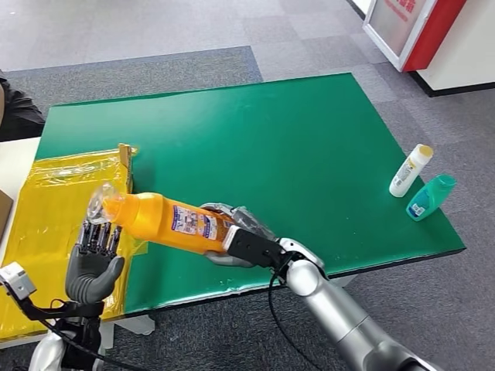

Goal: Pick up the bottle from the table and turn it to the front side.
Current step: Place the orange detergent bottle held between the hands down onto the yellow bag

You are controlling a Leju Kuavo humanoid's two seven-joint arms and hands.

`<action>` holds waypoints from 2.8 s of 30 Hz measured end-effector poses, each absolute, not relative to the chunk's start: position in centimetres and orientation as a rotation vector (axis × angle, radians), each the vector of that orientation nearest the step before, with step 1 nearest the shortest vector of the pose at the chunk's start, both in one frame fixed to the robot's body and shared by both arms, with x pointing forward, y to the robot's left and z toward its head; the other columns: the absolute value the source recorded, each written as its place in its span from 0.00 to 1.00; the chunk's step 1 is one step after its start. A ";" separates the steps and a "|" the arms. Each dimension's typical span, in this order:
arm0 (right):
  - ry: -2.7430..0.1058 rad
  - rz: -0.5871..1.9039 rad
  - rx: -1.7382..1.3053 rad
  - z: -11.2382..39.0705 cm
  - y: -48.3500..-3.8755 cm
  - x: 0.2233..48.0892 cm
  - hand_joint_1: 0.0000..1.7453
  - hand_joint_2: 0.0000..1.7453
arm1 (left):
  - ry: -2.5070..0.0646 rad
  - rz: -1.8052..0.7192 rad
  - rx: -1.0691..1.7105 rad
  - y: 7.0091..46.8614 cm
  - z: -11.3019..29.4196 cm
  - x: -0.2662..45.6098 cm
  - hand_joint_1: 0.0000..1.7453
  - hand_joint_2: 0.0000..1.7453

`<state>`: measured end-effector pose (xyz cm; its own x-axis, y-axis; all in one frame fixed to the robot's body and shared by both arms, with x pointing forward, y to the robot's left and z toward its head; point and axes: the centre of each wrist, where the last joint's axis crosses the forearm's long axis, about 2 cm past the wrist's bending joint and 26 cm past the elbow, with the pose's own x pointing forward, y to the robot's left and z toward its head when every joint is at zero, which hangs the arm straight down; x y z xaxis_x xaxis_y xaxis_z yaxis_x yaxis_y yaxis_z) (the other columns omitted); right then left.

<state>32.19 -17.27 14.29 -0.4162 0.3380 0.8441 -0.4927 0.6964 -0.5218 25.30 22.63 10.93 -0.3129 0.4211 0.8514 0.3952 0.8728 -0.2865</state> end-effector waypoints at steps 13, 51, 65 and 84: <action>-1.759 0.923 0.205 12.5 -13.5 31.8 1.00 1.00 | -1.944 -0.223 -0.822 21.9 13.4 27.8 0.00 1.00; -1.676 0.843 0.133 10.2 -14.5 31.3 0.00 1.00 | -1.993 -0.854 0.122 22.3 18.7 31.0 1.00 1.00; -1.684 0.779 0.162 9.6 -15.7 31.1 0.00 1.00 | -1.663 -1.485 0.405 23.5 23.1 36.3 1.00 1.00; -1.654 0.771 0.165 8.8 -16.3 30.5 0.00 1.00 | -1.123 -1.739 0.929 27.0 16.4 36.3 1.00 1.00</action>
